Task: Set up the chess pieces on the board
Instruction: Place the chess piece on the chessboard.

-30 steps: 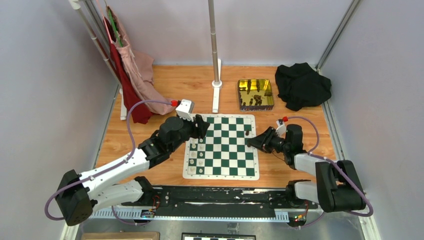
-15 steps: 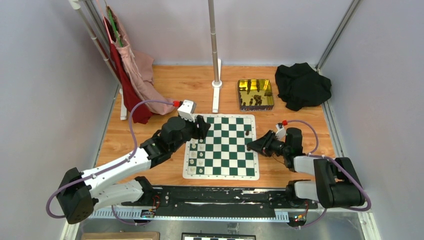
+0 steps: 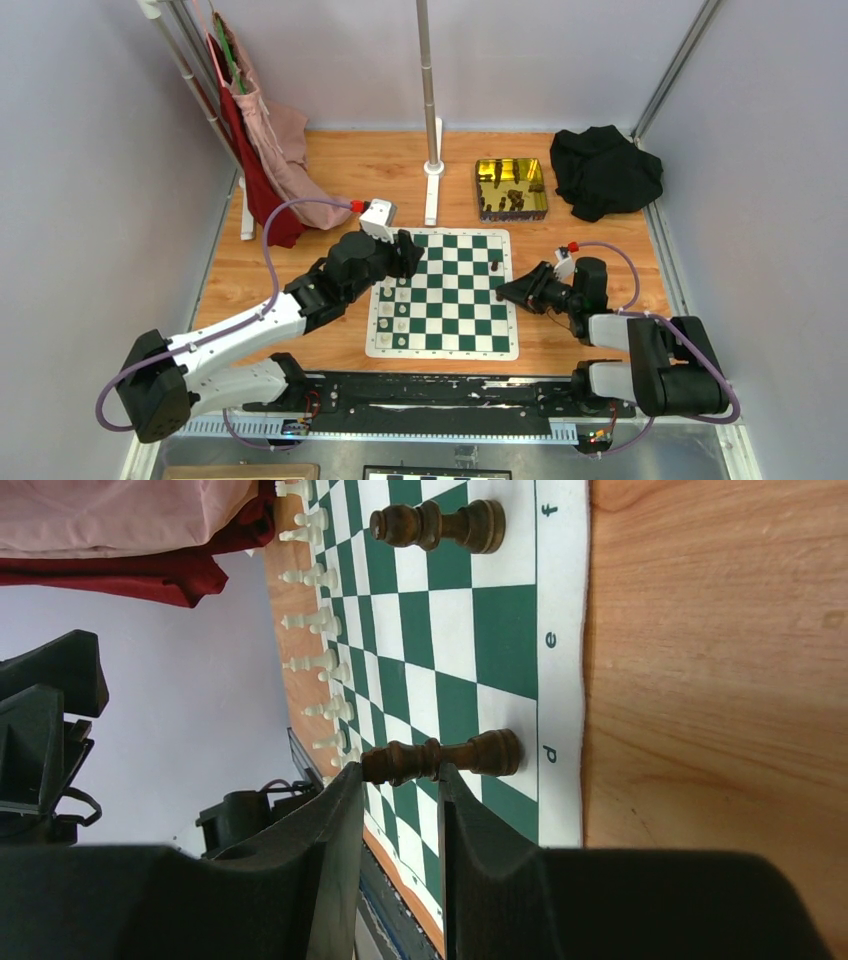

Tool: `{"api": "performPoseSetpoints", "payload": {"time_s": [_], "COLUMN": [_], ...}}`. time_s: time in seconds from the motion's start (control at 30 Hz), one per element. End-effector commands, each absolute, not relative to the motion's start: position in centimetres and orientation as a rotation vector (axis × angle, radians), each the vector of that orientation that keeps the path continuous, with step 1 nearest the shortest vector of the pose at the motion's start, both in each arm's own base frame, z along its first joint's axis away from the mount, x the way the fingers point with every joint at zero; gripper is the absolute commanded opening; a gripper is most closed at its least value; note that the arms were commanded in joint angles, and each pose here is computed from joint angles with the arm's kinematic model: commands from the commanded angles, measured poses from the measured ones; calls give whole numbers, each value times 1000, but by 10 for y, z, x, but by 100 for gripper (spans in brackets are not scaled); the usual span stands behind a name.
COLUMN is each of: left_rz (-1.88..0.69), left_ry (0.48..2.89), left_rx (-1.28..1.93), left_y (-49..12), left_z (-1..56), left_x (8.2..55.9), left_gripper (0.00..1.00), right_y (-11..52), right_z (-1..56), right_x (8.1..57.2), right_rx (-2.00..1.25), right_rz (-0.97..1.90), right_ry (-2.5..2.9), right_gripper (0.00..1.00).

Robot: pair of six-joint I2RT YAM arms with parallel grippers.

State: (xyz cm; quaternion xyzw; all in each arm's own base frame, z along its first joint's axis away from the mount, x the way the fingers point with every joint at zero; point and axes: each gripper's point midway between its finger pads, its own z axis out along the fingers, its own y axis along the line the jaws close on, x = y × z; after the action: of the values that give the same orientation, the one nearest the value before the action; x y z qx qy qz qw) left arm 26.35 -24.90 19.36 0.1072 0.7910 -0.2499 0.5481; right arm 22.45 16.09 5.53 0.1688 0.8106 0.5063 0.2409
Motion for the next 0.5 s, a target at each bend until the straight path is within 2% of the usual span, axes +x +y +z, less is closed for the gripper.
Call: {"api": "performPoseSetpoints", "payload": {"time_s": [0.0,0.13,0.47], "left_rz": [-612,-615,-616], "left_ry": [1840,1840,1844], "left_rx": [236,237,239], "left_y": [-256,-257,-260], "left_z": [210,210,209], "left_x": [267,266,266], "left_gripper": [61,60,60], "right_y": [157,156,155], "right_z": [54,53,53], "right_x": [221,220,218], "right_rx": [458,460,461], "right_rz": [1378,1375,1378], "right_ry": [2212,2216,2215], "right_gripper": [33,41,49]}}
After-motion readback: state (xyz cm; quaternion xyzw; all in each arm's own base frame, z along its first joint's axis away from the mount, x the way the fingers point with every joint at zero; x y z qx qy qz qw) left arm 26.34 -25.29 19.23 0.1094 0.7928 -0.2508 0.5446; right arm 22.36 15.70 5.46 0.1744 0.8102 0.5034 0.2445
